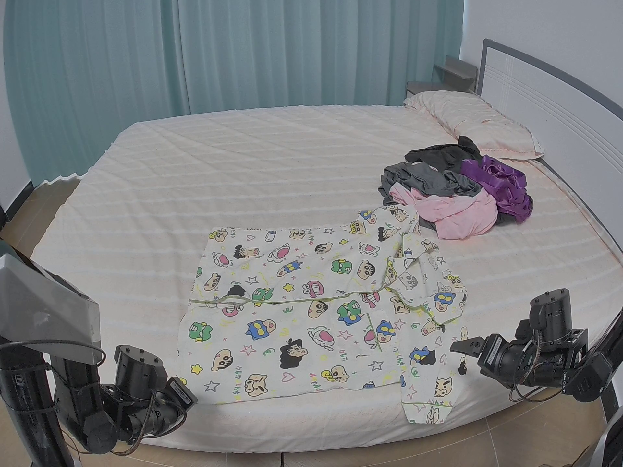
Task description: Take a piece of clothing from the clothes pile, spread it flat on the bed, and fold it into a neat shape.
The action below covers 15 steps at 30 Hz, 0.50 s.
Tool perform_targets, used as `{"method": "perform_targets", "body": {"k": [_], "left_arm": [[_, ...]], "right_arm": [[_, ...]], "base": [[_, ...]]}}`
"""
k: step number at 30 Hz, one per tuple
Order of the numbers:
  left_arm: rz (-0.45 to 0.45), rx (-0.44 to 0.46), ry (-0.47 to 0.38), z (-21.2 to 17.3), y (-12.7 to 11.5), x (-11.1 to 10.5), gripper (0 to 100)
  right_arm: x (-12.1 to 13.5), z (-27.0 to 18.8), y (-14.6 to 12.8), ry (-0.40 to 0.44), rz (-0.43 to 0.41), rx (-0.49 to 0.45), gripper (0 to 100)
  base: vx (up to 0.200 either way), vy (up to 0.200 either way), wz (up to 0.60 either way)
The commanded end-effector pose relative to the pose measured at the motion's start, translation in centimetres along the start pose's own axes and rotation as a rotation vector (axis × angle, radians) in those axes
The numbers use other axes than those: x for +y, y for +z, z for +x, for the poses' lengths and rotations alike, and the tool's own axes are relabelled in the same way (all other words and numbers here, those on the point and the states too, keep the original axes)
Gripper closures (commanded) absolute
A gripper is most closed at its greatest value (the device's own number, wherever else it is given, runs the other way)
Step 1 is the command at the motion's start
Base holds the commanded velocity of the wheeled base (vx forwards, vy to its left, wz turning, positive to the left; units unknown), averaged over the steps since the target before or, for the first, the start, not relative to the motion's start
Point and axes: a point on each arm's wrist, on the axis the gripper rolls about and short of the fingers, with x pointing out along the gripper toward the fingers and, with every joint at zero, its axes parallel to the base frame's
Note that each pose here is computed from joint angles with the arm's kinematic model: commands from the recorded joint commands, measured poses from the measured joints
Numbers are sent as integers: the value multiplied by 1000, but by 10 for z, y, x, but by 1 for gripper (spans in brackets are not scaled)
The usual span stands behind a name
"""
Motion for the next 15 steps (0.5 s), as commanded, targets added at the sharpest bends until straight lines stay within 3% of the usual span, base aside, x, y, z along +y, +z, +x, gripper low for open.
{"method": "perform_targets", "body": {"k": [1, 5, 9, 15], "left_arm": [[-1, -1, -1, -7, 0, 2, 100], [-2, -6, -12, -8, 1, 1, 100], [-4, -34, -78, -13, 5, -8, 100], [-9, -66, -126, -17, 10, -12, 100]], "right_arm": [[-1, 2, -3, -8, -5, 13, 0], [-2, 2, -4, -13, -5, 19, 0], [-3, 4, -2, -22, -5, 15, 0], [-9, 32, 0, -83, -35, 50, 0]], "base": [[0, 0, 0], [0, 0, 0], [0, 0, 0], [0, 0, 0]]}}
